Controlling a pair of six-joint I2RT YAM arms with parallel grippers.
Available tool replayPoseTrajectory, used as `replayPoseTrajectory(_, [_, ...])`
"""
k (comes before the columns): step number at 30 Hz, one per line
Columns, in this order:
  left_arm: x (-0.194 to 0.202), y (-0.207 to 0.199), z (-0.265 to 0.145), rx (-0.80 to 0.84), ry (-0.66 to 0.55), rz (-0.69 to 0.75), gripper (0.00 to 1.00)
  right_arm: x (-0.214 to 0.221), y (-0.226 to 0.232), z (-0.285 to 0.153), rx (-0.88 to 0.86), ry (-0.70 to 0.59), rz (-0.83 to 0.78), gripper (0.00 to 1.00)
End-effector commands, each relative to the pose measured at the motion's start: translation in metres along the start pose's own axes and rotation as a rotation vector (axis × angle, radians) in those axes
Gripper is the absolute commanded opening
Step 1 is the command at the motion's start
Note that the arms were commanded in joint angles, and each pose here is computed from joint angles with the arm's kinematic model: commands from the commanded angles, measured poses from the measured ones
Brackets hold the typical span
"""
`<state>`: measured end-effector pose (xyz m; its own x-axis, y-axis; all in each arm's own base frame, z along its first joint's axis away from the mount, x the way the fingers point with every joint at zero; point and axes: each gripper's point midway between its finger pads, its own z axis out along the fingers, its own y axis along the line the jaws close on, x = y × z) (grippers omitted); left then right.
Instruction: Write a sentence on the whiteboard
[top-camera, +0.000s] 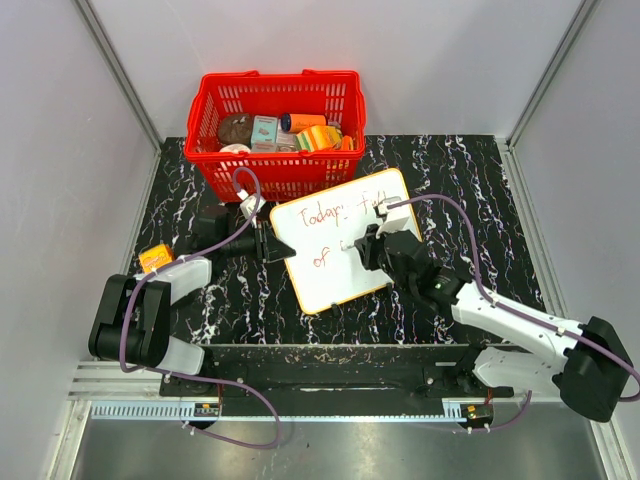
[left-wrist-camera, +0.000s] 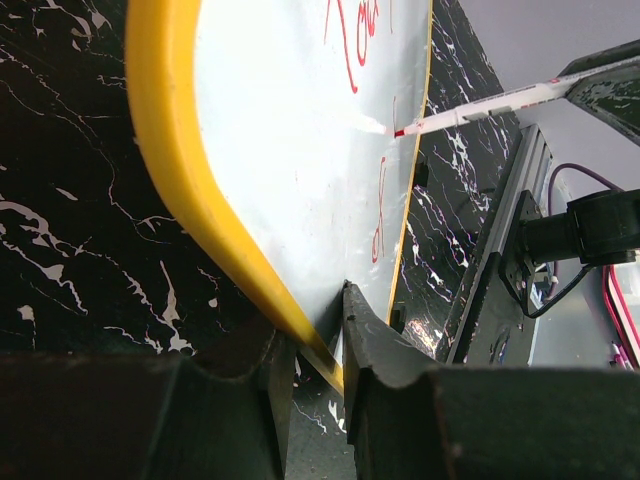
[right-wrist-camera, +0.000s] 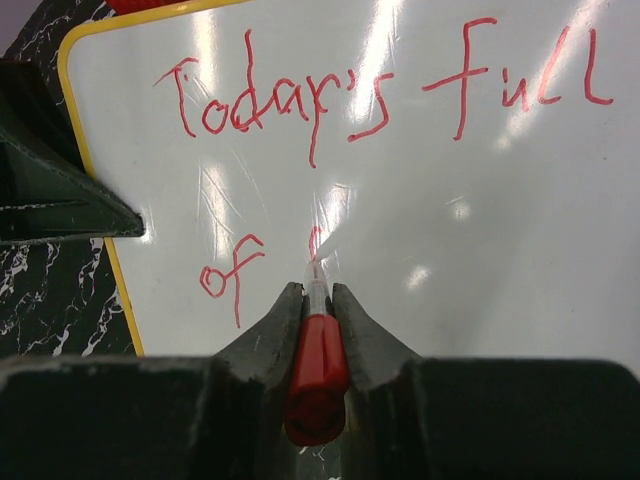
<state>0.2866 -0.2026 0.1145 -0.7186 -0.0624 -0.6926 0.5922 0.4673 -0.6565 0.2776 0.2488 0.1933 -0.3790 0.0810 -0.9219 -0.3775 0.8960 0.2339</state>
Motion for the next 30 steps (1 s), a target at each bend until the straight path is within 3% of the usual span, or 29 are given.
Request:
replayPoseTrajectory(1, [0.011,0.017,0.006,-0.075,0.031,0.085,0.0,0.017,-0.006,-0.005,0.001,0.054,-0.003,0.0])
replayPoseTrajectory(14, [0.011,0.018,0.006,-0.076,0.031,0.087,0.0,0.023,-0.007,-0.008,-0.004,0.07,0.0,0.0])
replayPoseTrajectory(30, [0.011,0.018,0.006,-0.076,0.033,0.086,0.0,-0.015,-0.002,0.001,0.023,-0.023,0.0,0.0])
